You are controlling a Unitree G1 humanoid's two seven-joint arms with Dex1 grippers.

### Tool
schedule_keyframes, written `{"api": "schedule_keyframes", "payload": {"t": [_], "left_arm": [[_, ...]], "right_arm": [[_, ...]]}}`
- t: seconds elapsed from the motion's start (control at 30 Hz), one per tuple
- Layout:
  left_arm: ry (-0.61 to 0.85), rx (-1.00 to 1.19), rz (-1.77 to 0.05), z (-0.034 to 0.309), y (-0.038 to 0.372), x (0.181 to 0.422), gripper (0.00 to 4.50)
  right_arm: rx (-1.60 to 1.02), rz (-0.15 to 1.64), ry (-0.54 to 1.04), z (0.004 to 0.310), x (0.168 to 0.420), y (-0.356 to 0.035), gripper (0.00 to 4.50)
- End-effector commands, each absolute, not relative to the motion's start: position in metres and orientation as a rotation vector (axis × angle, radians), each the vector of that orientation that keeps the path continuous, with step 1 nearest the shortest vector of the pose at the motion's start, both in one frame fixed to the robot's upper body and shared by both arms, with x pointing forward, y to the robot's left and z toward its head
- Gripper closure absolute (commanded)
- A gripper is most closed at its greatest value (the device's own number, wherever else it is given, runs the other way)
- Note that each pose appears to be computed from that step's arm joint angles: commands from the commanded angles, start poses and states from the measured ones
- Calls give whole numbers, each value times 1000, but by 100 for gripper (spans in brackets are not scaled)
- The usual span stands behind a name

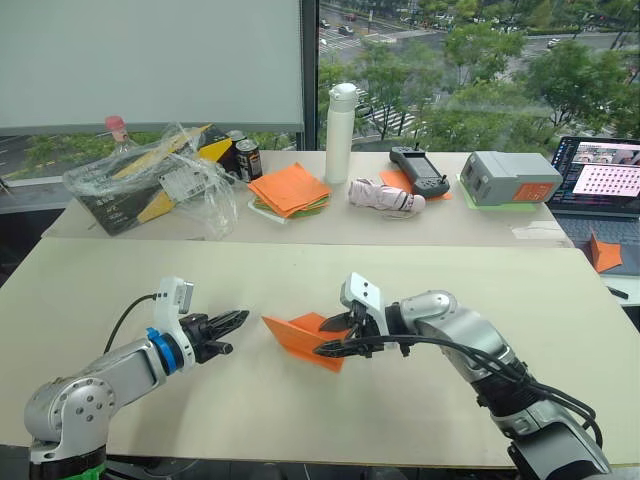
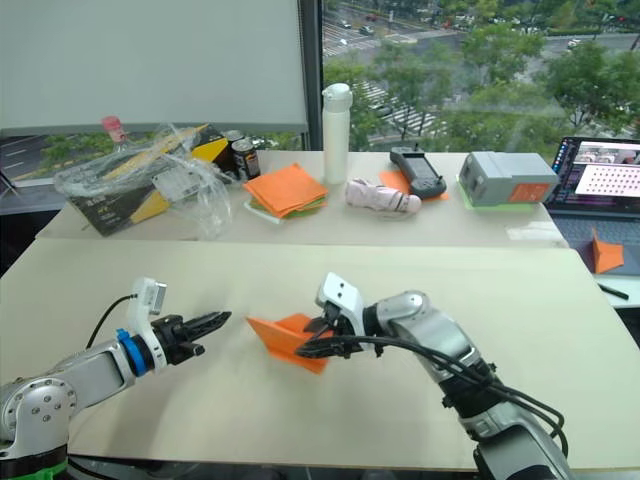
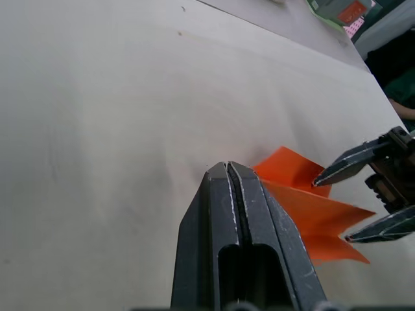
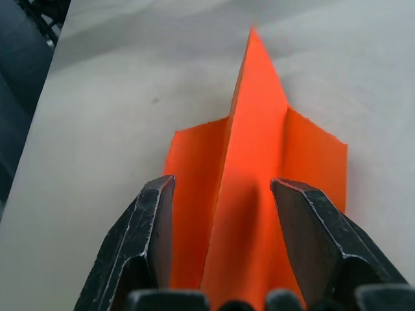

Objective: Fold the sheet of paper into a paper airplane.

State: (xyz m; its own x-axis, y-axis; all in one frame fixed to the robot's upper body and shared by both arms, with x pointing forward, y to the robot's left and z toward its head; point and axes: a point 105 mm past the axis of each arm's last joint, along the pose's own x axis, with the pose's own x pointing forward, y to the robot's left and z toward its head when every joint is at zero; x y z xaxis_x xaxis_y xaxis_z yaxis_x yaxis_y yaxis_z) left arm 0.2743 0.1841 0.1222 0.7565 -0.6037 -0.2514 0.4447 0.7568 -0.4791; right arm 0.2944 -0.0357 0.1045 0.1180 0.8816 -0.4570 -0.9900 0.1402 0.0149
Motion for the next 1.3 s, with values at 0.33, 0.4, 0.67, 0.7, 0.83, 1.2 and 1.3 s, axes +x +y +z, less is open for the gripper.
{"api": "schedule_keyframes", "payload": {"t": [0.33, 0.4, 0.67, 0.7, 0.83, 1.2, 1.3], "left_arm": [[421, -185, -787, 136, 166, 243, 450], [413, -149, -816, 138, 162, 239, 450], [389, 5, -924, 143, 148, 231, 450], [385, 6, -924, 144, 147, 231, 450], [372, 3, -924, 145, 146, 234, 450], [370, -7, -911, 142, 144, 235, 450], [370, -8, -909, 142, 145, 236, 450]], "right_arm": [[-364, 1400, 370, 99, 301, -30, 190], [-365, 1401, 369, 98, 301, -30, 190], [-365, 1406, 369, 98, 302, -25, 190], [-367, 1403, 368, 98, 302, -24, 190], [-368, 1403, 365, 100, 303, -22, 190], [-470, 1367, 374, 90, 306, -29, 449], [-499, 1357, 362, 89, 306, -32, 449]]}}
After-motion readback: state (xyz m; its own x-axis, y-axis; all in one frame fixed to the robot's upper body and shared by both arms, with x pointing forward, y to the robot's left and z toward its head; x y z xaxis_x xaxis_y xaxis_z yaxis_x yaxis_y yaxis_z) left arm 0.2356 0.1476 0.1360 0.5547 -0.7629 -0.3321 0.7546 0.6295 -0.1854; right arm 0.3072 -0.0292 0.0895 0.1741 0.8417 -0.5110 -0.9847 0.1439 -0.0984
